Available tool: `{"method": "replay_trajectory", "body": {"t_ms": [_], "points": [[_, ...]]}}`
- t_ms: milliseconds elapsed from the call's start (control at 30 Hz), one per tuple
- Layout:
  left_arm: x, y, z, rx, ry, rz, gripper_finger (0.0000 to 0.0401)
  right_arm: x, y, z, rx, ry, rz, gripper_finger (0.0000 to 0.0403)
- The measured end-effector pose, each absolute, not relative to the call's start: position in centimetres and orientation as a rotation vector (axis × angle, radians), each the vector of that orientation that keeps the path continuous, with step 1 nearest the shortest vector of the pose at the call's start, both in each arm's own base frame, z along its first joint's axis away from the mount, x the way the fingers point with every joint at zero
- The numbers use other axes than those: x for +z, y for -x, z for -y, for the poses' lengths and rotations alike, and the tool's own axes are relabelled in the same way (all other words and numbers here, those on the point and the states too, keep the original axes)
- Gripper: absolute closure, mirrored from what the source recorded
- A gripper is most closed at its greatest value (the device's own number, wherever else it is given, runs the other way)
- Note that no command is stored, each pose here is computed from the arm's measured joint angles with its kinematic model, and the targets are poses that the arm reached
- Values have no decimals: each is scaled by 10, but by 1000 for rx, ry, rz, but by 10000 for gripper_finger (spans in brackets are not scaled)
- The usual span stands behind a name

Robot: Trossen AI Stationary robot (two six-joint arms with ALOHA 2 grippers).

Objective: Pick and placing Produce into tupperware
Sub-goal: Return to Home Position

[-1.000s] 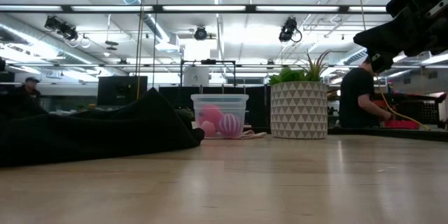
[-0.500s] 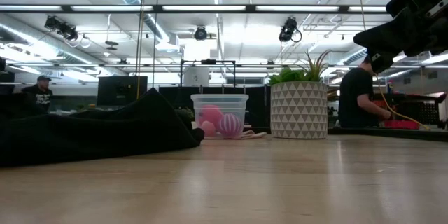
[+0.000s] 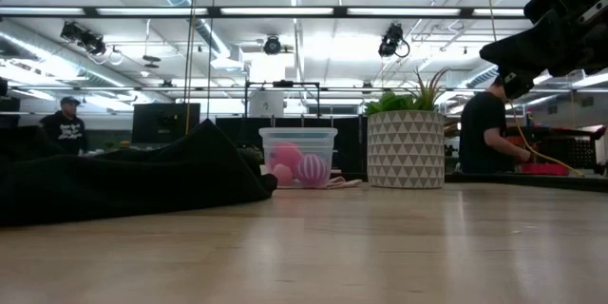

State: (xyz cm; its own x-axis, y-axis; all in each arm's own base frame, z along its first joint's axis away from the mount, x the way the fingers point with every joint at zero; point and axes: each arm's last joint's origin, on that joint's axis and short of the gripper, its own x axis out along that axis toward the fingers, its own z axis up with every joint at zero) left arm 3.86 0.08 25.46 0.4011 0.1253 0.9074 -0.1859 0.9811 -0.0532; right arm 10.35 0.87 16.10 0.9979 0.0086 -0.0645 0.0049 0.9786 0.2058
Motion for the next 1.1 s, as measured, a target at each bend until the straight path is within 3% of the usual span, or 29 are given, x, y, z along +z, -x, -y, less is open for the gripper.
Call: {"method": "replay_trajectory", "body": {"t_ms": [200, 567, 833, 1100], "points": [[247, -52, 0, 164, -26, 986, 399, 161, -104, -9, 2, -207, -65, 373], [214, -84, 4, 56, 137, 520, 399, 161, -104, -9, 2, -208, -65, 373], [199, -91, 8, -69, 136, 349, 399, 161, -104, -9, 2, -207, -65, 373], [176, -96, 9, -64, 128, 105, 399, 161, -104, -9, 2, -207, -65, 373]]}}
